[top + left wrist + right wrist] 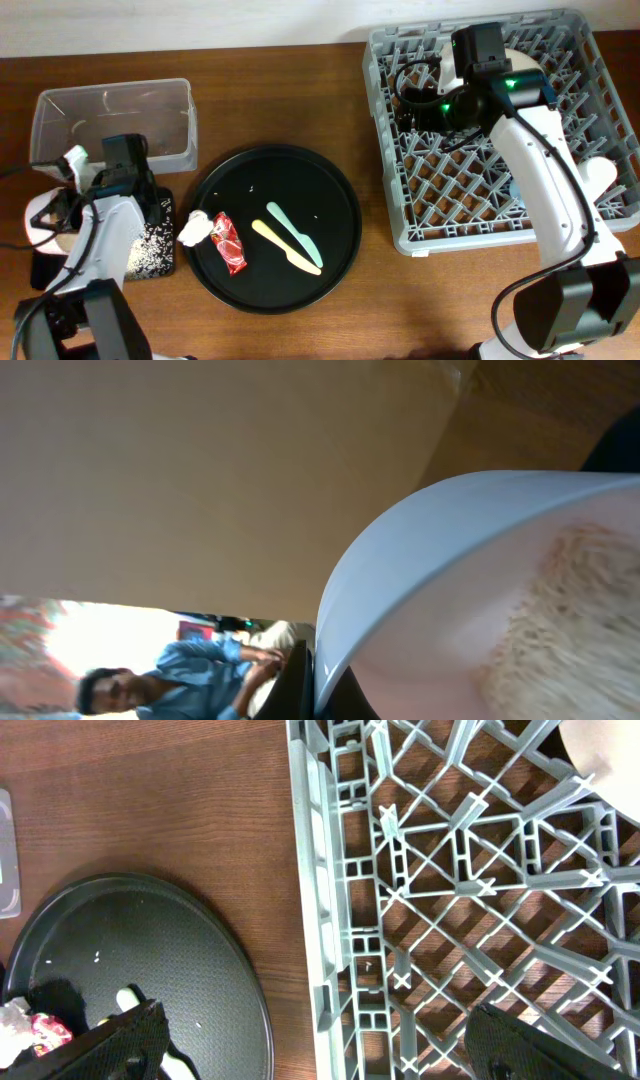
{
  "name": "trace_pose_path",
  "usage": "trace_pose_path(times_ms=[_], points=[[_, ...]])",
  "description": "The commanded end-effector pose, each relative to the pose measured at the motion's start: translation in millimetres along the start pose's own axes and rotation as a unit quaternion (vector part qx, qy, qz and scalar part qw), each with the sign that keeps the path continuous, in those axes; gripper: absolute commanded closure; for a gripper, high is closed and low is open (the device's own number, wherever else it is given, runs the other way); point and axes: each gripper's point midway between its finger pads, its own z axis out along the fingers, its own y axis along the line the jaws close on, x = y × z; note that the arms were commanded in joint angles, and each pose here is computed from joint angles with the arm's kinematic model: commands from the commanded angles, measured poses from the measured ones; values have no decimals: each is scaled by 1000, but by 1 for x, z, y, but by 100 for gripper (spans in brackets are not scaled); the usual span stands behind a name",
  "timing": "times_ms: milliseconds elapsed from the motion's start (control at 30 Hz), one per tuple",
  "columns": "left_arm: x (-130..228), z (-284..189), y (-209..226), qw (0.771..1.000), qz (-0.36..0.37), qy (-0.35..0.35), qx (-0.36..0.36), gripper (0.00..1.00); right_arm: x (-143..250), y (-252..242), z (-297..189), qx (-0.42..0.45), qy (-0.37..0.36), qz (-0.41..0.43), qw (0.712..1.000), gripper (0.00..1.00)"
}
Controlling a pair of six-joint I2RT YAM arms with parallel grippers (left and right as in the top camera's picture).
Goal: Sort waste into correct bins and load items into the dishwasher rack
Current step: 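Lift the pink bowl left and tip rice onto the black tray, then carry the emptied pink bowl back and set it on the round tray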
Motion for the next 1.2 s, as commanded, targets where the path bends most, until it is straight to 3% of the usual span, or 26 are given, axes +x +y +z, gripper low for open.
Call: trace_pose_path(times_ms=[0,300,467,567,633,733,933,1033,1100,1167], points=[[-3,-7,1,999,38,-4,-35,100,-4,-1,-6,-3,-8,2,1000,2],[-15,-30,-33,994,97,-40,-43,100,-3,-1,-6,-2,-8,2,1000,2],[-18,-39,-28,991,111,-48,-64,100,-3,-1,-6,-2,-8,2,1000,2],[-22,-49,-45,992,107,-70,-15,100,-3,-1,-6,-2,-7,2,1000,2],[-21,-48,-31,990,109,-63,-58,100,1,-2,-5,0,0,3,1000,2],[-20,-45,-47,993,102,-65,-8,100,1,-2,-5,0,2,3,1000,2],[-22,-58,-34,989,117,-80,-42,100,0,-2,-5,1,-1,3,1000,2],[-15,-52,-52,989,124,-75,8,100,-2,-2,-5,0,-6,2,1000,2],[-9,-46,-33,987,143,-60,-43,100,1,-3,-5,4,0,0,1000,2],[-13,-51,-32,990,117,-70,-37,100,-1,-3,-5,2,-4,-1,1000,2]])
